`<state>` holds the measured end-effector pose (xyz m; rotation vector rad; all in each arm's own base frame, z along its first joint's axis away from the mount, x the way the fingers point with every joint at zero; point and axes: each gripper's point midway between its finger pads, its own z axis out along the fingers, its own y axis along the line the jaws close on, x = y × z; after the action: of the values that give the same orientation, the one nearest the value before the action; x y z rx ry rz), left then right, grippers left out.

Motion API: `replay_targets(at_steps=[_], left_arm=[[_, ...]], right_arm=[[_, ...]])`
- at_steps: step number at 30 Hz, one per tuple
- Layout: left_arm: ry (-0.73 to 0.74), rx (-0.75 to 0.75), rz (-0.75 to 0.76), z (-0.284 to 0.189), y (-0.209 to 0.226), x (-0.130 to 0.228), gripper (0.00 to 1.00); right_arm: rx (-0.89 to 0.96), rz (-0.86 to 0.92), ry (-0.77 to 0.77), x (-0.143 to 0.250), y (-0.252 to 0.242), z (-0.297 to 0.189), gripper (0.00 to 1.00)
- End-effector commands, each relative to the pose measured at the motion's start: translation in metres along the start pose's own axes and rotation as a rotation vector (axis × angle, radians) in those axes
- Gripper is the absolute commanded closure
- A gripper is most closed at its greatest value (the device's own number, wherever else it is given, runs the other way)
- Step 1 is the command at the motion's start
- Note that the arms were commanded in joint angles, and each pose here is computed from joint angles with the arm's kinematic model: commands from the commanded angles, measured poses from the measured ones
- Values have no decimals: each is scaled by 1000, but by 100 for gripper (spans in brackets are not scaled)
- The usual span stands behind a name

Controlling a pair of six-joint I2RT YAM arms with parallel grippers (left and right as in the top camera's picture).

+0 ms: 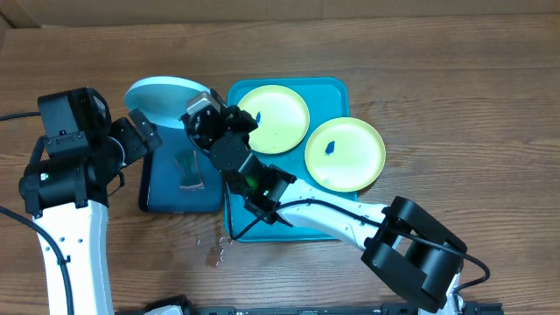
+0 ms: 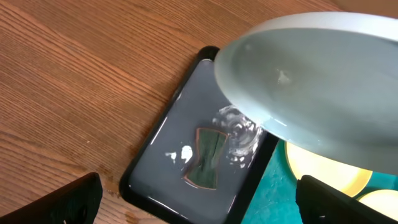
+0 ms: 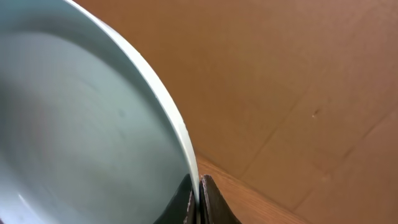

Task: Clean dirty plates on tray and stack at the side
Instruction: 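Tilt the light blue plate over the black tray to drain water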

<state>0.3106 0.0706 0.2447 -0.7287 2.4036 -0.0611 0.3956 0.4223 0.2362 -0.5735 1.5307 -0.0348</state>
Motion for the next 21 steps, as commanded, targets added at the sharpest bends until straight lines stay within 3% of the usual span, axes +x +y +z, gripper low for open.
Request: replay_targets(at_steps=[1,21], left_arm=[[-19,-7,-9,-3,1,-6,0],[-19,-7,-9,-3,1,-6,0]], right_arm=[[27,46,-53,-30,-13,-6,96],[57,64,-63,-36,-21,-7,96]])
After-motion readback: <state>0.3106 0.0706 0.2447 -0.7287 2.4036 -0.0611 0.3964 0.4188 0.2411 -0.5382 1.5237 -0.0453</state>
